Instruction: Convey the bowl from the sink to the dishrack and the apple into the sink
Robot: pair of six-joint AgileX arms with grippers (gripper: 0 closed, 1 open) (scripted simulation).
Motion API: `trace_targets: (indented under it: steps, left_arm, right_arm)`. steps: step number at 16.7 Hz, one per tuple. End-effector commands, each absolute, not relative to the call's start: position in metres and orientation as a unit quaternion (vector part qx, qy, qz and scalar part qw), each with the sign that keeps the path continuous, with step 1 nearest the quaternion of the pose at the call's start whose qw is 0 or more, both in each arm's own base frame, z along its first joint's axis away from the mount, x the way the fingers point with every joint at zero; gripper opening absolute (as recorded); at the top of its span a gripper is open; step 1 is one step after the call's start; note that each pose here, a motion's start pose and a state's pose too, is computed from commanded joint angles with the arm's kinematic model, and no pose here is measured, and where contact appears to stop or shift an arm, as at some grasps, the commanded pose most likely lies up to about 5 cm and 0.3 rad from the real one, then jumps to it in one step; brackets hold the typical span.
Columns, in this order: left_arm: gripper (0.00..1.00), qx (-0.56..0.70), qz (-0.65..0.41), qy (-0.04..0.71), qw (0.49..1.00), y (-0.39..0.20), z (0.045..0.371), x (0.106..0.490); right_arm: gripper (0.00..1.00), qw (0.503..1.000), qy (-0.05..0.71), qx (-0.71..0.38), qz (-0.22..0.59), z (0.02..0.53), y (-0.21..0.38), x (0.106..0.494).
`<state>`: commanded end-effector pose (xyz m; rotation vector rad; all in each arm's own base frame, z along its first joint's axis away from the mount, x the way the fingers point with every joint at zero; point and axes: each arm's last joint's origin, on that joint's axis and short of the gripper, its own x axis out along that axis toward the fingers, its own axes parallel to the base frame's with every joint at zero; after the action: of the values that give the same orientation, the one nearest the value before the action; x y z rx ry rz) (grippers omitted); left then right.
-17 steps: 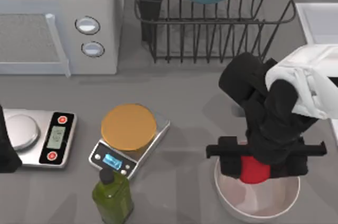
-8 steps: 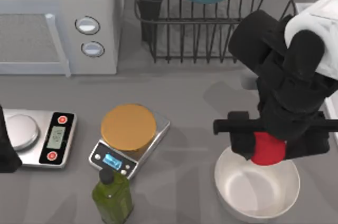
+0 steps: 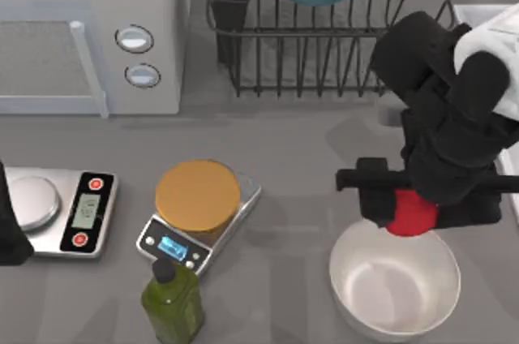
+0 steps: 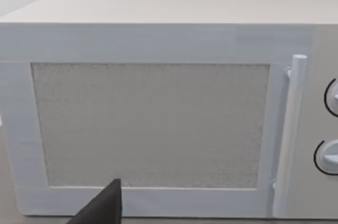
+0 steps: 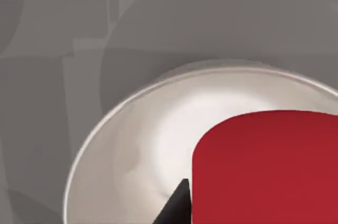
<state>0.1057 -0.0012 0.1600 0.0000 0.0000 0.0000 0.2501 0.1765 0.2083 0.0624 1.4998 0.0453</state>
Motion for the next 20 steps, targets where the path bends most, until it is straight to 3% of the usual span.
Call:
trace_targets:
  steps: [5, 11, 20]
  left_arm:
    - [1.0, 0.0, 0.0, 0.0, 1.0, -0.001, 0.16, 0.106]
    - [1.0, 0.0, 0.0, 0.0, 1.0, -0.001, 0.16, 0.106]
    - [1.0, 0.0, 0.0, 0.0, 1.0, -0.001, 0.16, 0.106]
  right_arm:
    - [0.0, 0.797, 0.597, 0.08, 0.048, 0.175, 0.131, 0.289]
    - [0.0, 0.898, 0.418, 0.127, 0.055, 0.154, 0.039, 0.321]
    - [0.0, 0.991, 0.116, 0.071, 0.013, 0.182, -0.094, 0.298]
